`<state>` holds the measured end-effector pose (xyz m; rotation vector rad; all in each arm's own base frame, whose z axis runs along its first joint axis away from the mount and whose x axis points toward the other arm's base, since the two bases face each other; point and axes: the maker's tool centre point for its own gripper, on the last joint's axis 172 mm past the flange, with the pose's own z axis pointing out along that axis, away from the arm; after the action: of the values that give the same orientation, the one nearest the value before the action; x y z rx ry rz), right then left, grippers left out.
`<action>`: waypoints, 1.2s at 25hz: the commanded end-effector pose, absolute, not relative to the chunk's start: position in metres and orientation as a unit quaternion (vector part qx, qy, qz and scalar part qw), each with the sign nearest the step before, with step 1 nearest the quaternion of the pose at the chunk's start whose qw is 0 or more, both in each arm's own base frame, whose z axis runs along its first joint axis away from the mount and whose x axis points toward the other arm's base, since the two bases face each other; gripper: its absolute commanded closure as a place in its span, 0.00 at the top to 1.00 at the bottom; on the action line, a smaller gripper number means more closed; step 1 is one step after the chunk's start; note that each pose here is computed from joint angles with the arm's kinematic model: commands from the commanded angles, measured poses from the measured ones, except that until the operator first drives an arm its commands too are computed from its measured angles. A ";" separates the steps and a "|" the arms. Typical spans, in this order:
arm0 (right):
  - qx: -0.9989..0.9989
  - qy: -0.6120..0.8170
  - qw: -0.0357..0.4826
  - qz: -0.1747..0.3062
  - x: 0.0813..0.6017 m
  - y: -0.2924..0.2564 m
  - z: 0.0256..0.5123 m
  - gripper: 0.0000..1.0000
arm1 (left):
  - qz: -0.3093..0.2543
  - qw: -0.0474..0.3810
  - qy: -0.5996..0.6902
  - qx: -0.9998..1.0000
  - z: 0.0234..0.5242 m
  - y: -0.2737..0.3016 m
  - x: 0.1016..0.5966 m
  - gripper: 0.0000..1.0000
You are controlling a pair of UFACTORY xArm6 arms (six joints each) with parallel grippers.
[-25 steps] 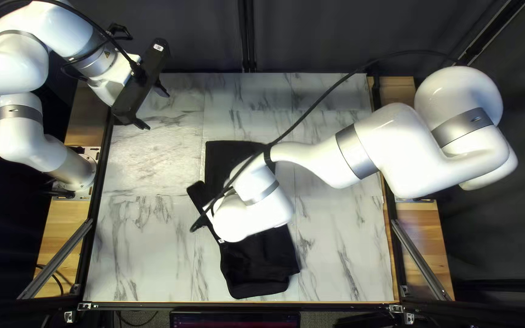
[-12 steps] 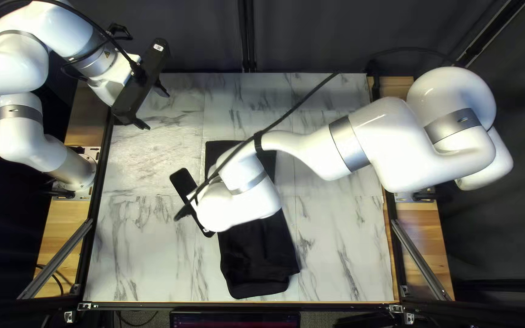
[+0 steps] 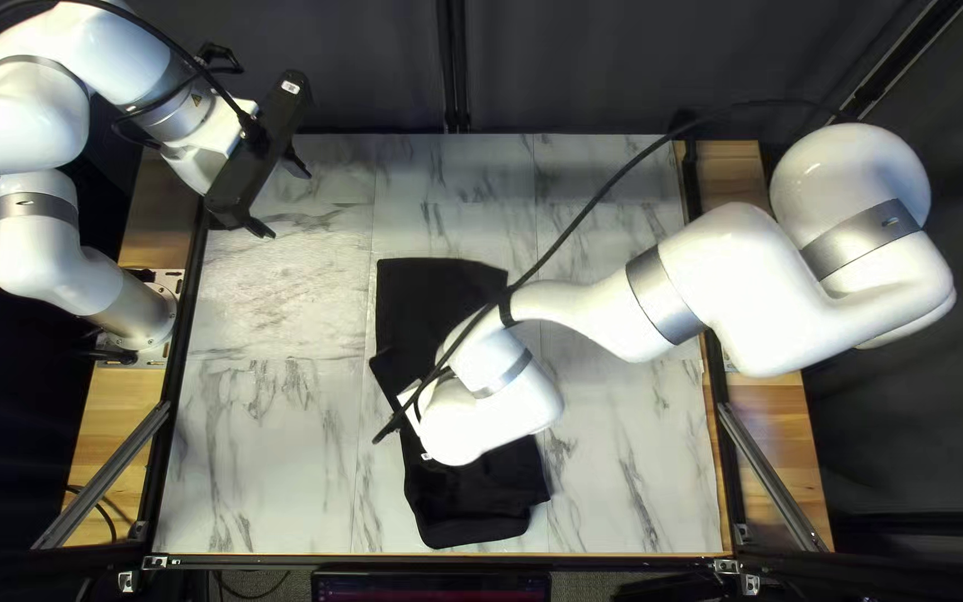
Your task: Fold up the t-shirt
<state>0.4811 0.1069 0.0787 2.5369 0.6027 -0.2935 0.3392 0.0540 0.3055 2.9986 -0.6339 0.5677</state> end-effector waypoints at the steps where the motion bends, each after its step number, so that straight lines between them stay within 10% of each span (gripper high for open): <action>1: 0.935 0.225 0.252 -0.109 0.486 0.112 0.070 0.00 | 0.182 0.012 -0.203 0.962 0.306 0.054 0.339 1.00; 25: 0.942 0.209 0.235 -0.118 0.450 0.109 0.051 0.00 | 0.182 0.012 -0.203 0.962 0.306 0.054 0.339 1.00; 26: 0.942 0.209 0.235 -0.117 0.451 0.109 0.052 0.04 | 0.182 0.012 -0.203 0.962 0.306 0.054 0.339 1.00; 27: 0.942 0.209 0.235 -0.116 0.451 0.109 0.052 0.65 | 0.182 0.012 -0.203 0.962 0.306 0.054 0.339 1.00; 28: 0.942 0.210 0.235 -0.114 0.451 0.109 0.054 0.65 | 0.182 0.012 -0.203 0.962 0.306 0.054 0.339 1.00; 29: 0.942 0.210 0.235 -0.113 0.451 0.109 0.055 1.00 | 0.182 0.012 -0.203 0.962 0.306 0.054 0.339 1.00; 30: 0.942 0.211 0.236 -0.111 0.450 0.109 0.057 1.00 | 0.182 0.012 -0.203 0.962 0.306 0.054 0.339 1.00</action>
<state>0.4506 0.1092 0.0544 2.5848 0.5758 -0.3118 0.3392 0.0540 0.3055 2.9986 -0.6339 0.5677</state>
